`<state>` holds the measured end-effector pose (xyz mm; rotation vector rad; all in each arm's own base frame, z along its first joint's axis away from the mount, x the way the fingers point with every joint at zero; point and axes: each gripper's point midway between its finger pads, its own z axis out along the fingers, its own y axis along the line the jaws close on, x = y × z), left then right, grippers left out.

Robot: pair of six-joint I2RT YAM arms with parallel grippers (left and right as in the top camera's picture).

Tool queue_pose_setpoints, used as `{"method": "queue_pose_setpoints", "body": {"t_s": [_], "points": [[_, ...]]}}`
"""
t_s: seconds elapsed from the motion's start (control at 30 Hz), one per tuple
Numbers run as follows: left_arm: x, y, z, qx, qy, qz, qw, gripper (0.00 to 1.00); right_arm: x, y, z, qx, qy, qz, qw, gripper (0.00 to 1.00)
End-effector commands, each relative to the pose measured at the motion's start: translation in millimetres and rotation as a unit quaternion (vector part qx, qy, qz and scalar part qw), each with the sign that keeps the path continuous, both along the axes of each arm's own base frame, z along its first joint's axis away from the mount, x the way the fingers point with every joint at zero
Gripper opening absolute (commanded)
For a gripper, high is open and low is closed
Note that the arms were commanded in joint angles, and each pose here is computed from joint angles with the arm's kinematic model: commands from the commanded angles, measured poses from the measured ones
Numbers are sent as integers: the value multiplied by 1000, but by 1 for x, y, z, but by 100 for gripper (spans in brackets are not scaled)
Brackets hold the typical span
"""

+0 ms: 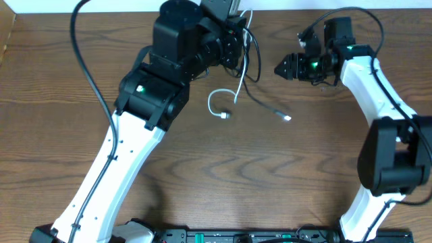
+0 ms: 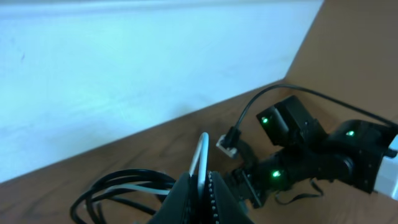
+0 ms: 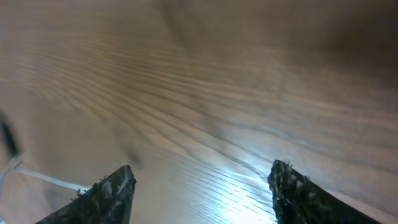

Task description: Untangle cables

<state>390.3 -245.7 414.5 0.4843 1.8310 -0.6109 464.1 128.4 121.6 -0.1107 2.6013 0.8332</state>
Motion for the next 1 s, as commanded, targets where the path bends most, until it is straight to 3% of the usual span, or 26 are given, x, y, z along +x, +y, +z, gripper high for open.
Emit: {"method": "queue_pose_setpoints", "body": {"t_s": [0.0,0.13,0.37,0.47,0.53,0.8,0.97], "points": [[-13,-6,24,-37,-15,-33,999,7,-6,16,52,37,-68,44,996,71],[-15,-10,38,-73,-21,-39,996,7,-12,36,77,66,-102,80,989,77],[-11,-8,47,-93,-27,-26,995,7,-18,50,86,89,-118,112,983,76],[-10,-6,41,-87,-16,-18,996,8,-15,45,94,96,-131,111,980,66],[-10,-5,37,-85,-6,-14,996,7,-12,38,104,89,-148,102,980,65],[-11,-4,30,-82,10,-12,996,7,-26,16,181,66,-253,85,961,74],[-12,-4,26,-88,26,-10,996,7,-51,31,215,96,-291,130,943,71]]}}
